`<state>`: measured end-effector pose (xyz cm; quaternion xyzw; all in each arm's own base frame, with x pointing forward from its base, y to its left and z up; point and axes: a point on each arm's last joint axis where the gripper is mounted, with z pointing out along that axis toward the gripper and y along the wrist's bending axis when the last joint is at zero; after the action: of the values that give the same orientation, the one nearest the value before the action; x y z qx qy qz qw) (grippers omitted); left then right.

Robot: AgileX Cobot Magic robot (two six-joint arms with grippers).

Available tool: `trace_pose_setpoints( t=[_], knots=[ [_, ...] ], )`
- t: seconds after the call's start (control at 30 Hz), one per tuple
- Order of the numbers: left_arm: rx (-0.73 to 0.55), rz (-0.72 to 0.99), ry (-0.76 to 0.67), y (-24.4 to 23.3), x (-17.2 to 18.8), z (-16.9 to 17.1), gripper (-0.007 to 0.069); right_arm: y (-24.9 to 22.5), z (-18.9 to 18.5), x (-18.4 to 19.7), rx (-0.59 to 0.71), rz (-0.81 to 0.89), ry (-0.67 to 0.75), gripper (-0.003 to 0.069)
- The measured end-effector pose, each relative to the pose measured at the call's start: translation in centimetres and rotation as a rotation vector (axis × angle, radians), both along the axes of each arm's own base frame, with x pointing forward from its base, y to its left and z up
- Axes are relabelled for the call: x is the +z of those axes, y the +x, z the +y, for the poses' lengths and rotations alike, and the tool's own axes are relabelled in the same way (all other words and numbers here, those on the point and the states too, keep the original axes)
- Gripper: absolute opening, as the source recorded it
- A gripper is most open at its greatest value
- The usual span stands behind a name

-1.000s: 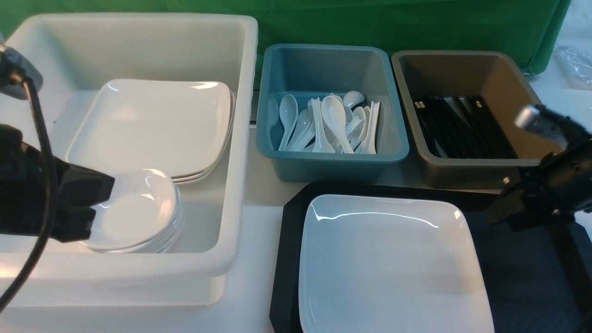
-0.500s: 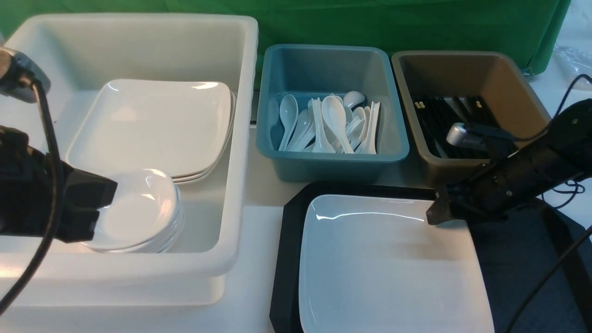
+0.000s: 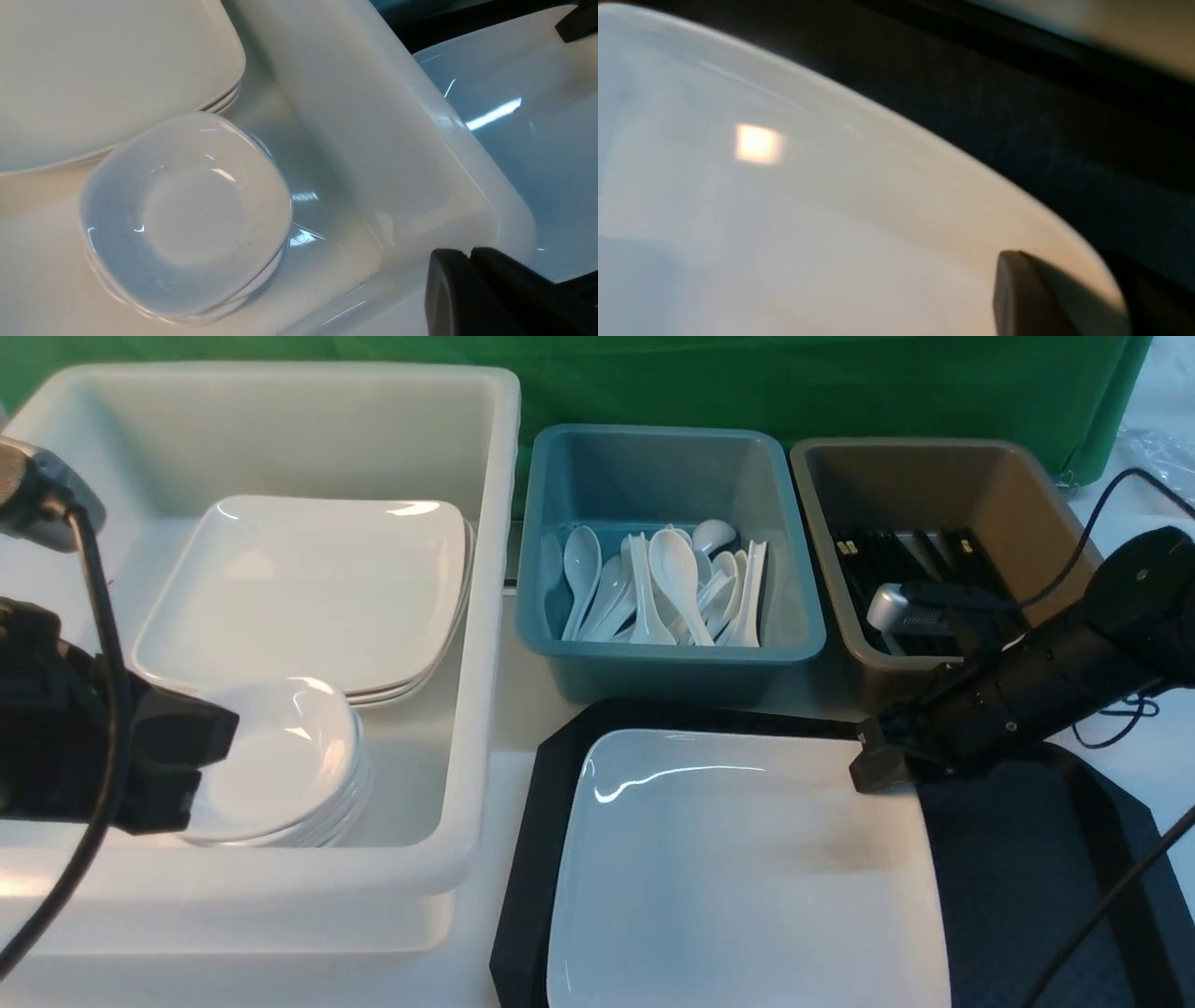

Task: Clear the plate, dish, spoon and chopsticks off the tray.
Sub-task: Use the right arm to grab a plate from the dinner plate, then use the right arm to put the plate into the large storage box on the left

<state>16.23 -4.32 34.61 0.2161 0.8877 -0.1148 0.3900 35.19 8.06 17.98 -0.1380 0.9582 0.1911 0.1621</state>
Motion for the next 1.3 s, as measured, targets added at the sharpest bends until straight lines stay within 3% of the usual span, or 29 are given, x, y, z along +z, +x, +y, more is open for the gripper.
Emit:
trace_pose_setpoints(
  t=[0.17, 0.33, 0.63, 1.3],
  knots=[
    [0.003, -0.004, -0.002, 0.0, 0.0, 0.0, 0.0015, -1.6, 0.1, 5.1, 0.047, -0.115, 0.022, 0.0111],
    [0.006, -0.011, -0.003, 0.1, 0.1, 0.0, 0.0015, -3.0, 0.0, 8.4, 0.059, -0.204, 0.030, 0.0071],
    [0.010, -0.020, -0.004, 0.2, 0.1, 0.0, 0.0015, -4.1, -0.3, 10.4, 0.080, -0.259, 0.019, 0.0067],
    [0.057, -0.073, -0.033, 0.6, 0.6, 0.2, 0.0015, -7.7, -0.6, 19.5, 0.130, -0.489, 0.023, 0.0064]
  ],
)
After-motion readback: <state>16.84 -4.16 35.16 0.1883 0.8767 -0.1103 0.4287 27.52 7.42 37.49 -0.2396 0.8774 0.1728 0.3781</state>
